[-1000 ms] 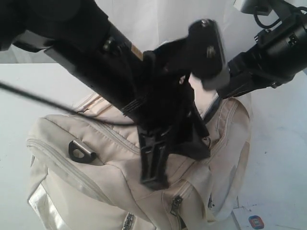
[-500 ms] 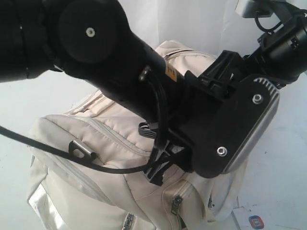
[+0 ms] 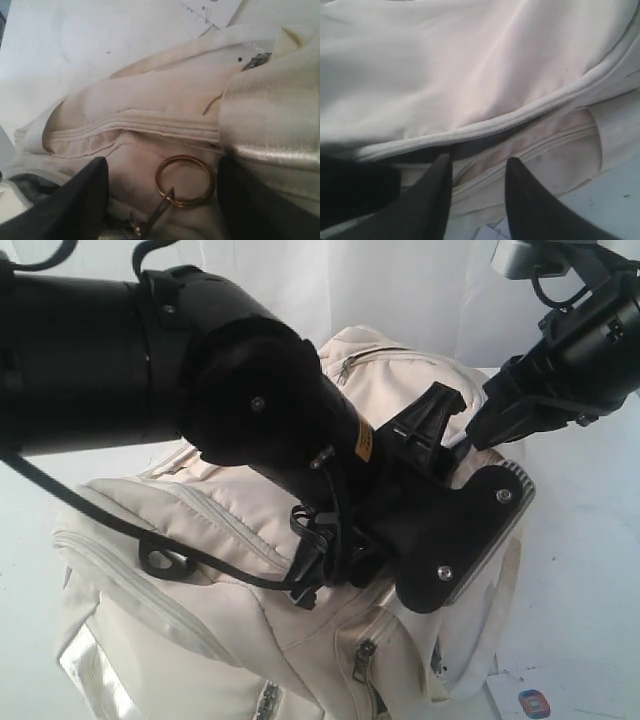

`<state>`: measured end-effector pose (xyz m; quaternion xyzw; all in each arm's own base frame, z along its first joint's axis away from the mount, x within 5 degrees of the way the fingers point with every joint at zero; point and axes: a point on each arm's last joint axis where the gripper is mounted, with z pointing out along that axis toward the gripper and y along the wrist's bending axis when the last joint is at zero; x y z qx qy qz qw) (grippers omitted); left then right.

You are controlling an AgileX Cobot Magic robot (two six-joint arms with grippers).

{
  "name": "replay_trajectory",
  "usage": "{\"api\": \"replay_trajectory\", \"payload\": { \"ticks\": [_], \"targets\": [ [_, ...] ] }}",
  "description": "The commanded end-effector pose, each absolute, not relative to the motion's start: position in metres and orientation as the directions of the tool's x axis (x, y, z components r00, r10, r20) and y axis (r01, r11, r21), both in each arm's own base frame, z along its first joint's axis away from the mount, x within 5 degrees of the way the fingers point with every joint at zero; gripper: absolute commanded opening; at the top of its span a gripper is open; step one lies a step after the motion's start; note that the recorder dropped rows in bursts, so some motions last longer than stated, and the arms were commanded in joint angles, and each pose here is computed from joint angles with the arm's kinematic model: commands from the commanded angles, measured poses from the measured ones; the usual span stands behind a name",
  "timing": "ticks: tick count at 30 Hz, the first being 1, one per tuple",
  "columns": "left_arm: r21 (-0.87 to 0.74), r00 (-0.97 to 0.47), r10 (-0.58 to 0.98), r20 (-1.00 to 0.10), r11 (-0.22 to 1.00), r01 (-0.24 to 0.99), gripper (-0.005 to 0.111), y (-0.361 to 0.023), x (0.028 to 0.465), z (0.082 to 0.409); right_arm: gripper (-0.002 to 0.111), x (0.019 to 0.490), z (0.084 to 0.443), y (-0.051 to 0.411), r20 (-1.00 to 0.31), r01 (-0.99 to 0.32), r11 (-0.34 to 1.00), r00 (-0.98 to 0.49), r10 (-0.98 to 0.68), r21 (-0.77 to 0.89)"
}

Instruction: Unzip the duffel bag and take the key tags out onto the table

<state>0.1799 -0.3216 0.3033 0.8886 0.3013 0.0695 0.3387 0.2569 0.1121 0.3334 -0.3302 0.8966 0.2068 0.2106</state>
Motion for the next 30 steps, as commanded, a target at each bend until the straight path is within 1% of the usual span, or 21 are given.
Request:
{"api": "replay_trajectory", "payload": {
  "ticks": [1, 8, 12, 19, 25, 28, 30],
  "targets": [
    [0.628, 0.772, 0.631, -0.074, -0.572, 0.528, 0.062, -0.319, 0.181, 0.3, 0.034, 0.258, 0.336, 0.111, -0.523, -0.678, 0.7, -0.69, -0.5, 0.226],
    [0.561, 0.762, 0.645, -0.056, -0.611, 0.558, 0.04, -0.313, 0.179, 0.295, 0.034, 0.258, 0.336, 0.111, -0.523, -0.678, 0.7, -0.69, -0.5, 0.226],
    [0.554, 0.762, 0.646, -0.054, -0.615, 0.561, 0.032, -0.312, 0.178, 0.295, 0.034, 0.258, 0.336, 0.111, -0.523, -0.678, 0.7, -0.69, -0.5, 0.226],
    [0.588, 0.763, 0.643, -0.064, -0.594, 0.55, 0.032, -0.312, 0.178, 0.304, 0.034, 0.258, 0.336, 0.111, -0.523, -0.678, 0.7, -0.69, -0.5, 0.226],
    [0.622, 0.732, 0.672, -0.109, -0.528, 0.578, 0.031, -0.305, 0.174, 0.325, 0.034, 0.258, 0.336, 0.111, -0.523, -0.678, 0.7, -0.69, -0.5, 0.226],
    [0.624, 0.73, 0.673, -0.119, -0.521, 0.582, 0.026, -0.299, 0.171, 0.332, 0.034, 0.258, 0.336, 0.111, -0.523, -0.678, 0.7, -0.69, -0.5, 0.226],
    [0.616, 0.725, 0.676, -0.132, -0.517, 0.594, 0.018, -0.296, 0.168, 0.336, 0.034, 0.258, 0.336, 0.111, -0.523, -0.678, 0.7, -0.69, -0.5, 0.226]
  ]
}}
